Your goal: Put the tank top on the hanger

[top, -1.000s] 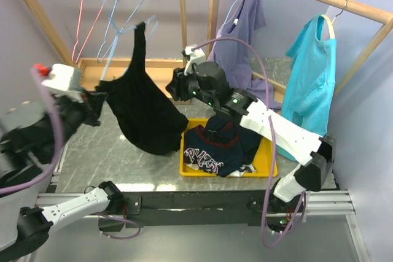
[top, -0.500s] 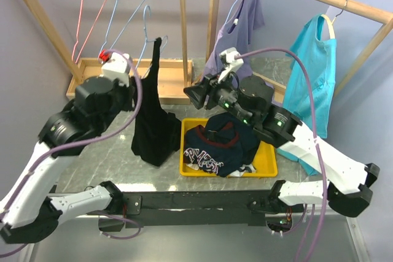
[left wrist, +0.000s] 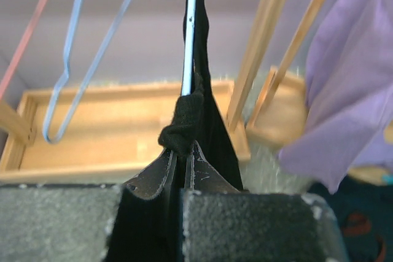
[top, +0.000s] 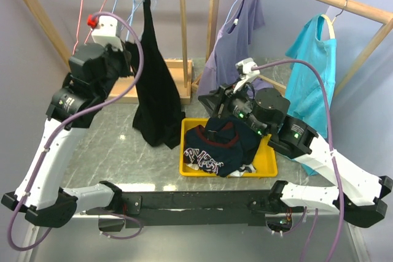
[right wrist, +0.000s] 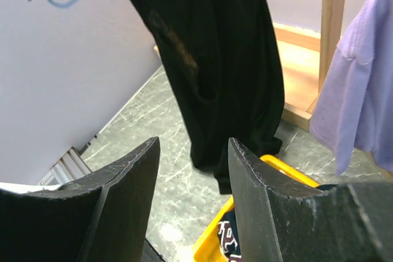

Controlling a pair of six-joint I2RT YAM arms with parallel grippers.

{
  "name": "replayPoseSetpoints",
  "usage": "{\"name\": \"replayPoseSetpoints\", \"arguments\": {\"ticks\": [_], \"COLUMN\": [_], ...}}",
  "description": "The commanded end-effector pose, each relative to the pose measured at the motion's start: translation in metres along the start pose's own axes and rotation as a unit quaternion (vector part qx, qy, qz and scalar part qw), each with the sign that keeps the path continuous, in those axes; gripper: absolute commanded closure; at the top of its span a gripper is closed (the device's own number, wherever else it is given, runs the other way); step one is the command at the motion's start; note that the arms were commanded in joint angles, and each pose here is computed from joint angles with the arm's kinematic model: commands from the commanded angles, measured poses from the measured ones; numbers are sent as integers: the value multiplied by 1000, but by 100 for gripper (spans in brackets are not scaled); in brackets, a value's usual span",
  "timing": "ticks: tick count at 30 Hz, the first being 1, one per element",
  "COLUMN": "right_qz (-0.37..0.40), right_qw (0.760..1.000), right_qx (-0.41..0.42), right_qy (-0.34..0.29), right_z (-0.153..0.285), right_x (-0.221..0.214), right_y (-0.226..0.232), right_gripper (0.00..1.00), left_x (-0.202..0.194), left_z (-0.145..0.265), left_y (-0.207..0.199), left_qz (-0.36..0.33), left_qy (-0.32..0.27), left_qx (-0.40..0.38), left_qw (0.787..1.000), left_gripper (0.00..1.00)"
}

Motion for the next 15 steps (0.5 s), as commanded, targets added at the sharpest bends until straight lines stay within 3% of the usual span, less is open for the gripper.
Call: {"name": "replayPoseSetpoints", "arguments": {"ticks": [1, 15], "right_qz": [-4, -9], "right_qw": [1000, 1000], "right_qx": [2, 9], "right_qy": [-21, -24], "right_z": [10, 14], "right_x": [8, 12], "right_y": [1, 4], "right_gripper": [44, 44], "left_x": [49, 57], "left_z": [-4, -56], "left_y": [4, 3], "left_qz": [12, 8], "left_qy": [-89, -74], "left_qx": [-21, -57], "left_qw": [996, 996], "left_gripper": [99, 99]}}
Point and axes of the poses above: each gripper's point midway between its finger pads, its own z axis back along the fingers, its own y axis along the line the jaws close on, x = y × z, the point moved 6 cm from there along z, back along the fingers, and after that the axes turned 10 degrees about -z, right-handed, at the moved point
